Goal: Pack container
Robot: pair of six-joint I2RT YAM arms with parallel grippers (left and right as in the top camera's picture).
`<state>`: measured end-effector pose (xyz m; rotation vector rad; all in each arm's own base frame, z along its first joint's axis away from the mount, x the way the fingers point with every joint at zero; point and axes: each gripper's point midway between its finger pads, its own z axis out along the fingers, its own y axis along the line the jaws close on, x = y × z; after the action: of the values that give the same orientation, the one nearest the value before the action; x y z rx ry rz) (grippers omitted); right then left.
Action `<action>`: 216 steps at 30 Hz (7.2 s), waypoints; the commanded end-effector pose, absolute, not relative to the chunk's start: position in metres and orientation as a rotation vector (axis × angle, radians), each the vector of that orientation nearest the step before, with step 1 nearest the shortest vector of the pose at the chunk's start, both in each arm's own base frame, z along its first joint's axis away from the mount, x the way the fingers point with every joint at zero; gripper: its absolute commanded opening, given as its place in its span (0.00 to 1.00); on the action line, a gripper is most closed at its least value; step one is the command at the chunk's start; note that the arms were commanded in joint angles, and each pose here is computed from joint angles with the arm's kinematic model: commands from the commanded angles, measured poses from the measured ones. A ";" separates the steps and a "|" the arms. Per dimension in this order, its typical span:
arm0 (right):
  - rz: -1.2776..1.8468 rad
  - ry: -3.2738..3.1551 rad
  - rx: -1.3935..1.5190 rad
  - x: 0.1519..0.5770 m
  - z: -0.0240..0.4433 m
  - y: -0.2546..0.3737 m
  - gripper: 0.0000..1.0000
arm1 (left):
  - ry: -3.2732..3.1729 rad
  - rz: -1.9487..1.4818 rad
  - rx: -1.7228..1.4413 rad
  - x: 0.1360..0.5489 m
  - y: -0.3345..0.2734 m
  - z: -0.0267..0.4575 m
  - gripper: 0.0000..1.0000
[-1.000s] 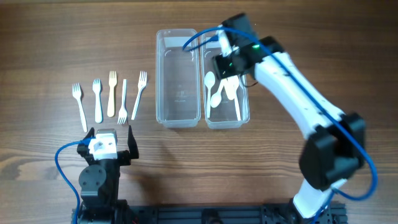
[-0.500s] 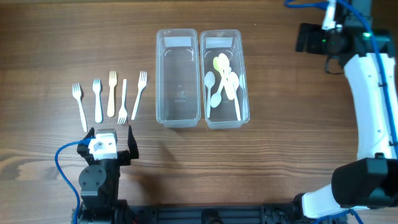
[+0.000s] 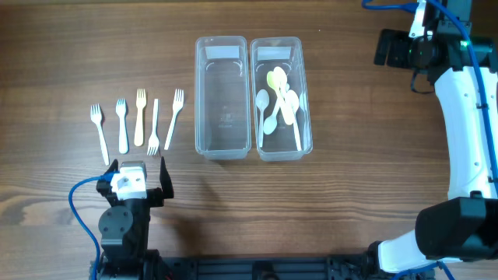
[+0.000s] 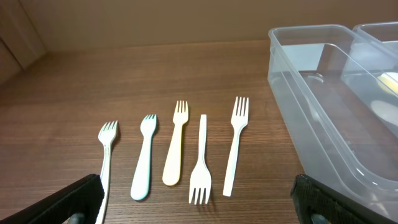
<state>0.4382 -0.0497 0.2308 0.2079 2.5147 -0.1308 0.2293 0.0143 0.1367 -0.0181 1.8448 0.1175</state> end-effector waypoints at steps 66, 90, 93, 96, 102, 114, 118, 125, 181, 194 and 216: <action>-0.150 2.520 0.201 0.440 0.228 -0.051 1.00 | 2.908 -0.113 -0.016 0.372 -0.009 0.091 0.56; -0.150 2.520 0.201 0.440 0.228 -0.051 1.00 | 3.033 0.032 -0.033 0.376 0.008 0.029 0.29; -0.150 2.520 0.201 0.440 0.228 -0.051 1.00 | 3.050 0.044 -0.034 0.378 0.010 0.017 0.29; -0.150 2.520 0.201 0.440 0.228 -0.051 1.00 | 3.062 0.078 -0.043 0.378 0.016 0.009 0.33; -0.150 2.520 0.201 0.440 0.228 -0.051 1.00 | 3.048 0.086 -0.064 0.381 0.022 0.008 0.46; -0.150 2.521 0.201 0.440 0.228 -0.051 1.00 | 3.039 0.095 -0.048 0.384 0.023 0.009 0.45; -0.150 2.521 0.201 0.440 0.228 -0.051 1.00 | 3.039 0.096 -0.048 0.384 0.023 0.008 0.45; -0.150 2.520 0.201 0.440 0.228 -0.051 1.00 | 3.054 0.084 -0.048 0.382 0.021 0.003 0.44; -0.150 2.520 0.201 0.440 0.228 -0.051 1.00 | 2.861 -0.304 0.007 0.397 -0.157 0.105 0.09; -0.150 2.520 0.201 0.440 0.228 -0.051 1.00 | 2.751 -0.384 0.050 0.412 -0.167 0.142 0.43; -0.150 2.521 0.201 0.440 0.228 -0.051 1.00 | 2.776 0.108 -0.128 0.387 -0.018 0.146 0.38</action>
<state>0.4382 -0.0497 0.2304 0.2079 2.5158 -0.1308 0.3884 -0.0347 0.1822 -0.1597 2.7014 0.0680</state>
